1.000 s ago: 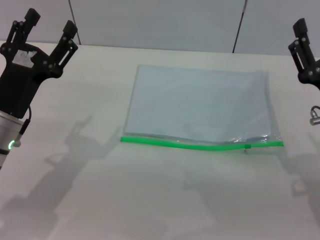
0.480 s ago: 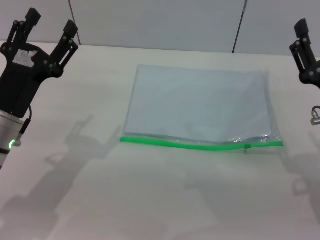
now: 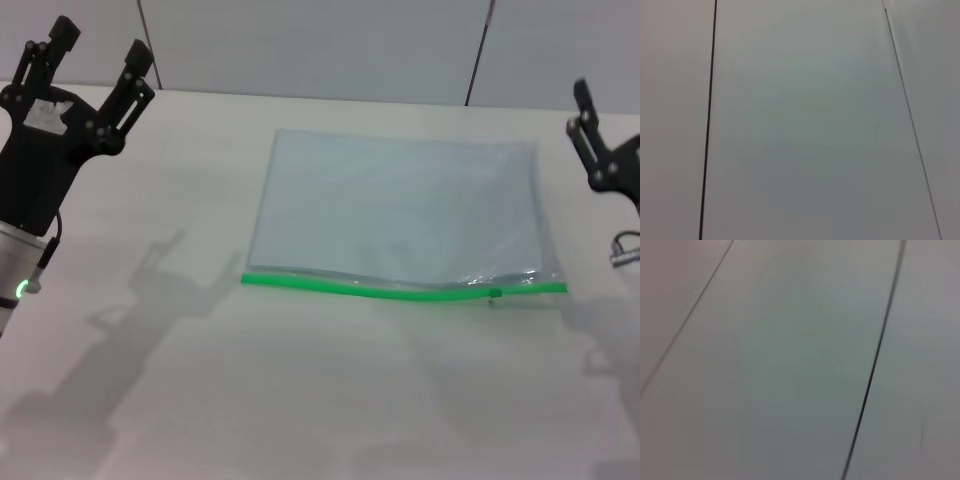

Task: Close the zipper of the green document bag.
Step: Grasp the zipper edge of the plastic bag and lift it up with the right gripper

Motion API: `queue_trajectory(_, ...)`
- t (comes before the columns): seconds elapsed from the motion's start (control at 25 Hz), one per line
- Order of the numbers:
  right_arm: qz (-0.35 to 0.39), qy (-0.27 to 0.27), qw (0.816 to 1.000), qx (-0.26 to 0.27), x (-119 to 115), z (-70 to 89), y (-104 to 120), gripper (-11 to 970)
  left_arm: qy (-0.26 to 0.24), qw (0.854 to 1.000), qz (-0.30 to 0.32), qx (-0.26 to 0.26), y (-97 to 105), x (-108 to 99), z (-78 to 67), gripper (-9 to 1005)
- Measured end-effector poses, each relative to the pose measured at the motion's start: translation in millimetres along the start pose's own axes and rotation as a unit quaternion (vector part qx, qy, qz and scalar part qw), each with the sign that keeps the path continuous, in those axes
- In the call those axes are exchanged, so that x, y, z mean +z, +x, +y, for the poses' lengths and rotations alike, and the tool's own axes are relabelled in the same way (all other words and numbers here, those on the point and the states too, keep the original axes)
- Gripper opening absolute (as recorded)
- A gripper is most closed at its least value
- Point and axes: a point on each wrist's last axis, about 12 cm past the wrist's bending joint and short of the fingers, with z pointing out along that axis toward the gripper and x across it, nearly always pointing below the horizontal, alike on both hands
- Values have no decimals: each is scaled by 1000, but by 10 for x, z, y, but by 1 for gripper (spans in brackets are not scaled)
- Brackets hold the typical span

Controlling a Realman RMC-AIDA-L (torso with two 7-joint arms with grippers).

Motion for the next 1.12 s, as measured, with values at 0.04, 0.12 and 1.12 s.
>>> queue_trajectory(0.04,10,-1,999,-35,-35,3,23,754,-1,1000,0,1,0,-5,3,831)
queue_trajectory(0.12,29,-4,994,-102,-105,8,67,753,-2,1000,0,1,-1,-6,5,830)
queue_trajectory(1.12,221,-154,880,-391,-398,103,599,723,-8,1000,-2,5,-6,-5,19,824)
